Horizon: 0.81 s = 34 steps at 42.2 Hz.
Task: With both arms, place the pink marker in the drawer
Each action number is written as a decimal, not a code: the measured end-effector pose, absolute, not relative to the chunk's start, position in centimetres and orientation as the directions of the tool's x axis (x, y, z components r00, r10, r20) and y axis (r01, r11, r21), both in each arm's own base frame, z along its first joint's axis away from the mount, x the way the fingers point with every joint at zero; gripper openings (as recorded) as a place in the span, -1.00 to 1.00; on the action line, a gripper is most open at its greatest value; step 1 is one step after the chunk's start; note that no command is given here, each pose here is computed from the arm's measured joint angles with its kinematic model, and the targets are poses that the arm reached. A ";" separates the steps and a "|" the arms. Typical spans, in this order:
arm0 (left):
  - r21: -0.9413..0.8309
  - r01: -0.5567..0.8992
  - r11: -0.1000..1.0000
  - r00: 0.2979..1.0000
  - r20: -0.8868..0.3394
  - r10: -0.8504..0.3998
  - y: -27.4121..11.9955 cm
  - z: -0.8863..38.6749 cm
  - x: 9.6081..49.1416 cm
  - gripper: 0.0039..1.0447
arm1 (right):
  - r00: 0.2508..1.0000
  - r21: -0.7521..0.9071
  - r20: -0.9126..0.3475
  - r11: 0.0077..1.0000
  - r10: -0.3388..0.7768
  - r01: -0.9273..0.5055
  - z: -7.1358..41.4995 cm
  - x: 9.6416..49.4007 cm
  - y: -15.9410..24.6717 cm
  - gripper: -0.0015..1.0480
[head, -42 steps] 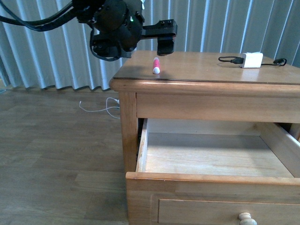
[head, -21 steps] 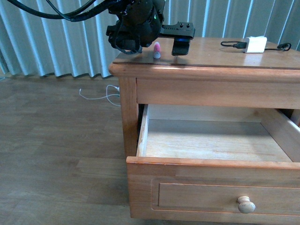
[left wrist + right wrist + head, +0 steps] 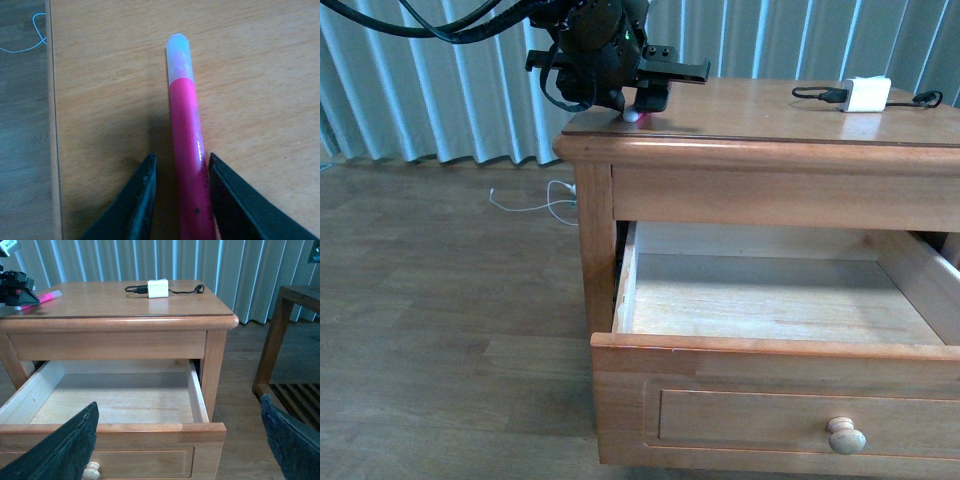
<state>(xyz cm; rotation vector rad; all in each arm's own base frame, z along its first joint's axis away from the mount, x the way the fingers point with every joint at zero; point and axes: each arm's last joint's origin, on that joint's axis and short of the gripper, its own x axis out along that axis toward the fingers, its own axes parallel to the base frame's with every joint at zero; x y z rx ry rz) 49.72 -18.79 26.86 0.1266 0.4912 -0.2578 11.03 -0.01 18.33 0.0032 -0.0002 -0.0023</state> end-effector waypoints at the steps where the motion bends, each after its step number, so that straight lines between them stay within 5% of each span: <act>1: 0.061 0.275 0.959 0.851 -0.480 -0.214 -18.8 26.9 49.7 -0.40 | 1.000 0.003 0.000 1.000 -0.002 0.002 18.3 11.0 0.0 0.83; 8: 0.068 0.282 0.957 0.853 -0.474 -0.217 -18.5 26.9 49.9 -0.72 | 1.000 0.003 0.000 1.000 -0.002 0.002 18.3 11.0 0.0 0.83; 21: 0.076 0.377 0.923 0.846 -0.434 -0.310 -17.7 26.8 48.1 -0.73 | 1.000 0.003 0.000 1.000 -0.002 0.002 18.3 11.0 0.0 0.83; 34: 0.092 0.598 0.796 0.767 -0.353 -0.536 -16.1 29.5 41.5 -0.73 | 1.000 0.003 0.000 1.000 -0.002 0.002 18.3 11.0 0.0 0.83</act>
